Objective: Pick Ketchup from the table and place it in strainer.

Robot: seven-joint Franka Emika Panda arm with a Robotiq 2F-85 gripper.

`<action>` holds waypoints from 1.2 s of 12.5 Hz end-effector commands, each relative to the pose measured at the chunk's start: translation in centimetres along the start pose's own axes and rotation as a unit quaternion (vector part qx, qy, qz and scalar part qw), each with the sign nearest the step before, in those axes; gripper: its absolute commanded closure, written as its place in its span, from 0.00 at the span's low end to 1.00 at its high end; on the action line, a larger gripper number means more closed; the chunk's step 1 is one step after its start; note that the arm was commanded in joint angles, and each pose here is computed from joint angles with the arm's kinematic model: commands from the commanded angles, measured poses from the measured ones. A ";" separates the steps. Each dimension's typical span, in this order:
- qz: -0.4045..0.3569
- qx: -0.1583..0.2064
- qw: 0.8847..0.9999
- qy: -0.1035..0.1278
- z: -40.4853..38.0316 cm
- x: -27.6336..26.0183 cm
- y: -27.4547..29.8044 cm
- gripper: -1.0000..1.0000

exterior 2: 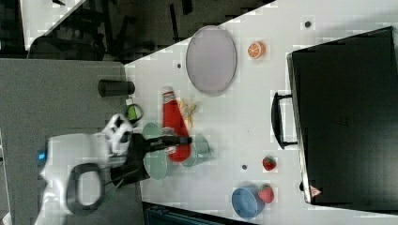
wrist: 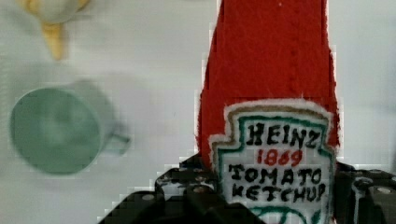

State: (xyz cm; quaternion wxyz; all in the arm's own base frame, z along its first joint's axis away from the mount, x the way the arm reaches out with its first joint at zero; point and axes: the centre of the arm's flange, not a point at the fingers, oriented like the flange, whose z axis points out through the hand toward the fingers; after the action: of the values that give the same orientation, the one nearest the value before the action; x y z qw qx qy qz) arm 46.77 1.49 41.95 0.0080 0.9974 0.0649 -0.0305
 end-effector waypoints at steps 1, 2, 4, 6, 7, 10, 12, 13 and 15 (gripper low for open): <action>0.006 -0.015 1.000 -0.026 -2.5 0.4 -6.0 0.37; -0.002 -0.018 1.000 -0.022 -3.4 0.6 -7.6 0.37; -0.017 -0.024 1.000 -0.008 -4.5 0.9 -11.1 0.37; 0.016 -0.024 1.000 -0.004 -4.4 0.7 -14.6 0.37; 0.035 -0.026 0.999 -0.001 -4.1 0.6 -16.4 0.37; 0.035 -0.016 0.999 0.031 -2.4 0.6 -22.9 0.37; 0.052 0.005 0.998 0.043 -0.4 0.8 -26.7 0.37; 0.071 0.017 0.997 0.041 0.8 0.8 -28.4 0.37; 0.107 0.045 0.993 0.033 3.5 0.7 -31.5 0.37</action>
State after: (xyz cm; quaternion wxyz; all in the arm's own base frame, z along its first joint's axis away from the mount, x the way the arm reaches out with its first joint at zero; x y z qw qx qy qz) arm 42.66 32.78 38.77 -0.0302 0.9988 0.0368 0.0087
